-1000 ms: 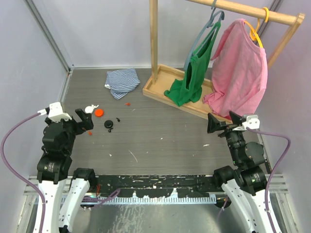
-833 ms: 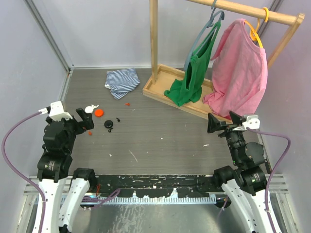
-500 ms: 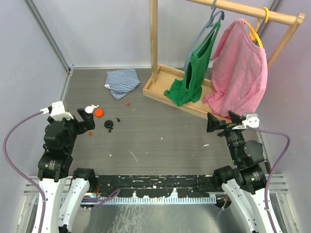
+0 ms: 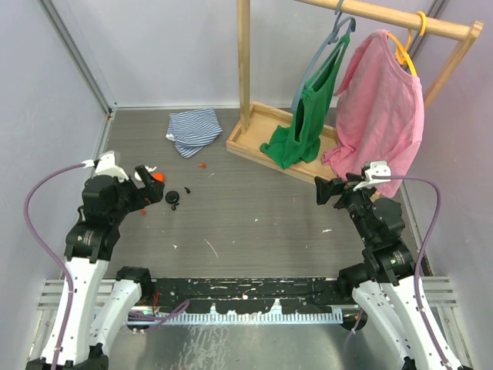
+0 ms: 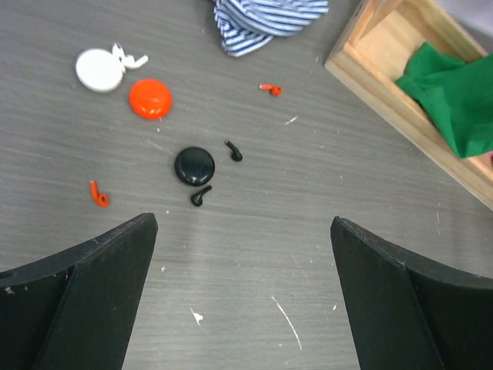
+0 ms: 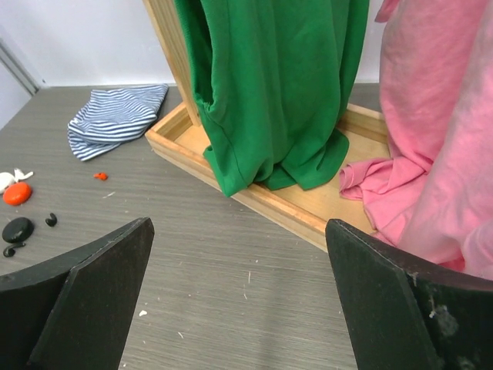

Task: Insert the wireless bluetooth earbuds into the charging case
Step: Pick up the charging case at the center of the board.

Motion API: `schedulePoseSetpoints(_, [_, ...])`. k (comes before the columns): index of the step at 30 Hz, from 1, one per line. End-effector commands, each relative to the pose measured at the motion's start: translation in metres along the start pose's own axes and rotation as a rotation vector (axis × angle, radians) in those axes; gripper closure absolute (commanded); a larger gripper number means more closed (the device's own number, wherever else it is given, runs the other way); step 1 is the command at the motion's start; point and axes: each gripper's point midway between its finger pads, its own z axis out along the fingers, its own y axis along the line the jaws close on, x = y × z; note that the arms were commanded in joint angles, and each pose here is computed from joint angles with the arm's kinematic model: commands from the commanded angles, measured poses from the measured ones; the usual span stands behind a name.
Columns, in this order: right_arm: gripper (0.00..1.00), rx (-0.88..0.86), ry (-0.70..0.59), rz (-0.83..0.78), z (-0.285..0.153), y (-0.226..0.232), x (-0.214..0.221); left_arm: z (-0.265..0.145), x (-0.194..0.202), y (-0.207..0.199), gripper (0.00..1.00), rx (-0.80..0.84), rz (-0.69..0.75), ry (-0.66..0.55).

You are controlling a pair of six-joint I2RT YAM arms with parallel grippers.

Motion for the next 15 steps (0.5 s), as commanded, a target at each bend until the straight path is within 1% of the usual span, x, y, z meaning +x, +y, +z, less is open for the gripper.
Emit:
schedulePoseSetpoints(1, [0.00, -0.036, -0.038, -0.019, 0.000, 0.007, -0.018, 0.009, 0.005, -0.008, 0.02, -0.006, -0.073, 0.094])
schedulePoseSetpoints(4, [0.00, -0.037, -0.058, 0.011, 0.000, 0.007, -0.013, 0.022, 0.013, -0.001, 0.02, -0.056, -0.083, 0.149])
schedulePoseSetpoints(7, [0.00, -0.065, -0.067, 0.005, -0.002, 0.011, -0.014, 0.033, 0.019, 0.009, 0.02, -0.125, -0.090, 0.195])
schedulePoseSetpoints(10, [0.00, -0.077, -0.076, 0.002, -0.003, 0.013, -0.015, 0.043, 0.022, 0.022, 0.02, -0.211, -0.098, 0.220])
schedulePoseSetpoints(15, [0.00, -0.065, -0.103, 0.014, -0.006, 0.011, -0.017, 0.061, 0.032, 0.032, 0.02, -0.267, -0.110, 0.254])
